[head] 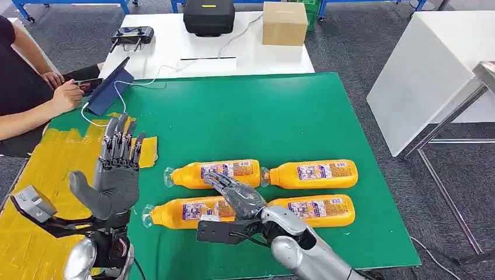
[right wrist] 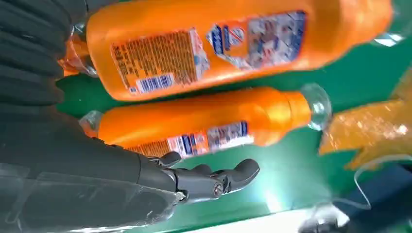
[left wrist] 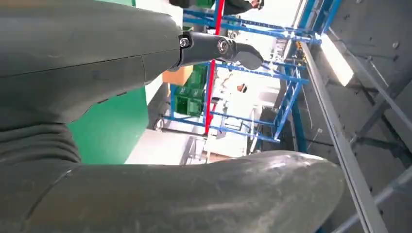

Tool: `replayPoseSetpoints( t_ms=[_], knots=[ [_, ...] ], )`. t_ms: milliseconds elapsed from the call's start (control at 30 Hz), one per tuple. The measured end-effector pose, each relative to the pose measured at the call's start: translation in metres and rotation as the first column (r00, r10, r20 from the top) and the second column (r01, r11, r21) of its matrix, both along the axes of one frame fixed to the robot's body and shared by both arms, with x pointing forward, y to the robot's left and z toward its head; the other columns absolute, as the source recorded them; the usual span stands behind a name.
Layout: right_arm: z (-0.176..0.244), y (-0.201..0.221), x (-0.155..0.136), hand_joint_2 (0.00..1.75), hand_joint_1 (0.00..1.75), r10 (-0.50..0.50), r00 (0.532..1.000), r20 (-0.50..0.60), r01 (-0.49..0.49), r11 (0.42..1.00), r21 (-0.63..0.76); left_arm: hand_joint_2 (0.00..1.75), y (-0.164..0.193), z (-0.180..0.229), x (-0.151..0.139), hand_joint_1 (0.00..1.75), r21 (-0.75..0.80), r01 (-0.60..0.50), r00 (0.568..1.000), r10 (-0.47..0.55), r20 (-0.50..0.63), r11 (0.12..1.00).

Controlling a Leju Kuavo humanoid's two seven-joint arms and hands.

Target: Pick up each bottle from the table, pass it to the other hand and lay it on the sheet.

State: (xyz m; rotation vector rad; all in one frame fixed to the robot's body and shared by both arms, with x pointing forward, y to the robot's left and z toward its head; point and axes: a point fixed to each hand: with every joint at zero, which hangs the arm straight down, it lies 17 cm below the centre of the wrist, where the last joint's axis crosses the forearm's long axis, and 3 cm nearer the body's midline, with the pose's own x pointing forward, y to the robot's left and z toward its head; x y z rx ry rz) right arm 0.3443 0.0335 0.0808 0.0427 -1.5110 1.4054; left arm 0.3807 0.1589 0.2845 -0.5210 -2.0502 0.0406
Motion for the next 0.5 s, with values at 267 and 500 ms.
replayPoseSetpoints(
  t_ms=[267,500],
  knots=[
    [-0.041,0.003,-0.013,1.75,0.0,0.06,0.997,-0.049,-0.065,0.991,-0.115,0.0,-0.006,0.006,0.004,0.0,-0.006,0.02,1.0,-0.02,0.007,1.0],
    [-0.066,0.007,-0.022,1.75,0.0,0.146,0.985,-0.086,-0.162,0.964,-0.211,0.0,-0.013,0.009,0.007,0.0,-0.009,0.043,0.999,-0.043,0.013,0.999]
  ],
)
